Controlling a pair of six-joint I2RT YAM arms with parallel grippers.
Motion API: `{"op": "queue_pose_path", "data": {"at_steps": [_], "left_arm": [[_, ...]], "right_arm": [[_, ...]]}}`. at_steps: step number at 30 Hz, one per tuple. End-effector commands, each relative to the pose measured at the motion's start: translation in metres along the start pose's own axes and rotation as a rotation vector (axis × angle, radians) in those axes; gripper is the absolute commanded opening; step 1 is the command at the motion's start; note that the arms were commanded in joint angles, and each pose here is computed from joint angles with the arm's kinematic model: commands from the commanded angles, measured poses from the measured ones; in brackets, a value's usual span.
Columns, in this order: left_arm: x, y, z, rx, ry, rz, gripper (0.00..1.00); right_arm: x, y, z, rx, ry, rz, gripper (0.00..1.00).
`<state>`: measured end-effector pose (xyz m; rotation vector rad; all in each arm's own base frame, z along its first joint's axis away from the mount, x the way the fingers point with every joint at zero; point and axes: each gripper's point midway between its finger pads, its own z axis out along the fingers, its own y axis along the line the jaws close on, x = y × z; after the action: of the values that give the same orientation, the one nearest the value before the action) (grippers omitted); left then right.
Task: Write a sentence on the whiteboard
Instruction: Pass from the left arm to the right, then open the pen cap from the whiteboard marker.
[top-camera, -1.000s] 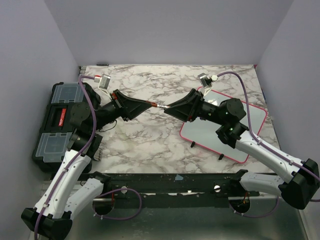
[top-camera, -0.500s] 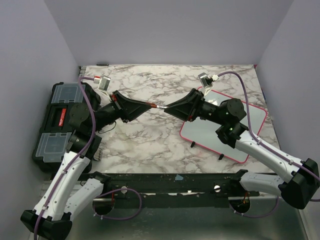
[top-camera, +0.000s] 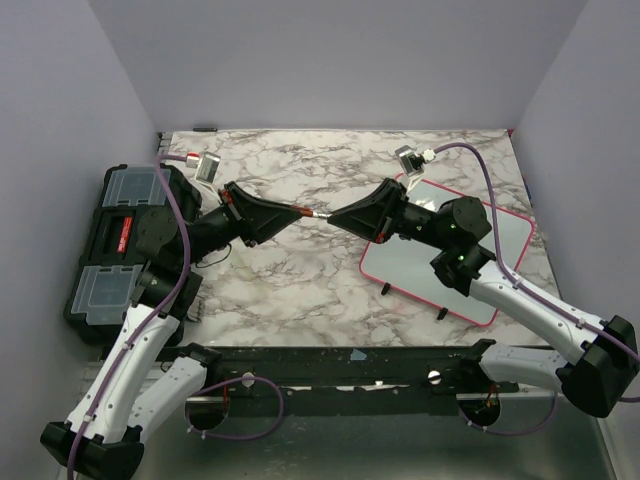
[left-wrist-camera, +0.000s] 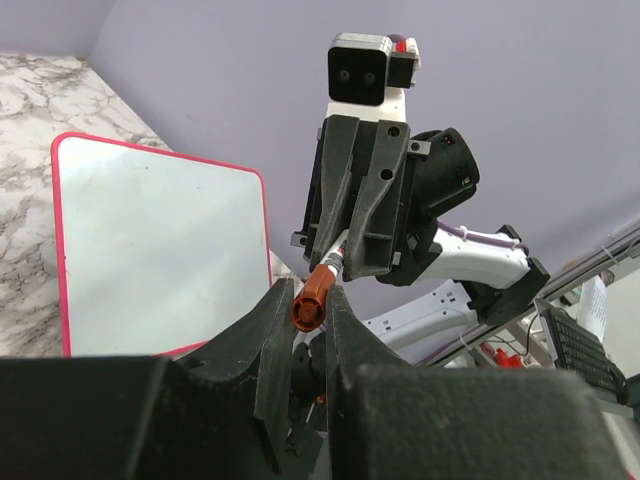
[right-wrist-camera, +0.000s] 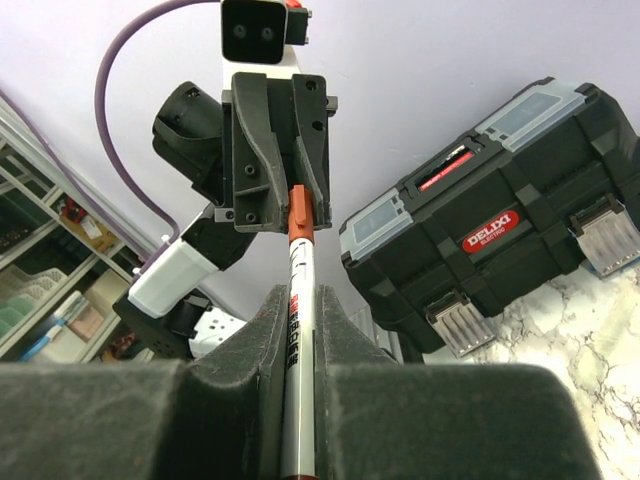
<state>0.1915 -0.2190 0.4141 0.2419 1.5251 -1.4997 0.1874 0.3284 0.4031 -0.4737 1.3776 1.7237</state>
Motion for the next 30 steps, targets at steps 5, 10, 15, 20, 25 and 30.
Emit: {"op": "queue_pose_path", "data": {"at_steps": [5, 10, 15, 20, 25, 30], "left_arm": [[-0.002, 0.001, 0.002, -0.012, 0.035, 0.049, 0.18], [-0.005, -0.005, 0.001, -0.006, 0.031, 0.076, 0.61], [-0.005, -0.007, 0.000, 0.008, 0.029, 0.078, 0.56], [-0.004, -0.013, 0.000, 0.049, 0.024, 0.076, 0.55], [-0.005, -0.015, 0.002, 0.077, 0.017, 0.063, 0.51], [-0.006, -0.012, 0.006, 0.079, 0.017, 0.044, 0.27]], "right_arm": [[-0.004, 0.014, -0.003, -0.062, -0.028, -0.052, 0.01], [-0.005, 0.010, -0.003, -0.032, -0.031, -0.052, 0.01], [-0.005, 0.010, -0.003, -0.027, -0.030, -0.053, 0.01], [-0.002, 0.007, -0.003, -0.026, -0.020, -0.045, 0.01], [0.001, 0.004, -0.002, -0.025, -0.005, -0.037, 0.01], [0.004, 0.003, -0.002, -0.023, 0.003, -0.034, 0.01]]}}
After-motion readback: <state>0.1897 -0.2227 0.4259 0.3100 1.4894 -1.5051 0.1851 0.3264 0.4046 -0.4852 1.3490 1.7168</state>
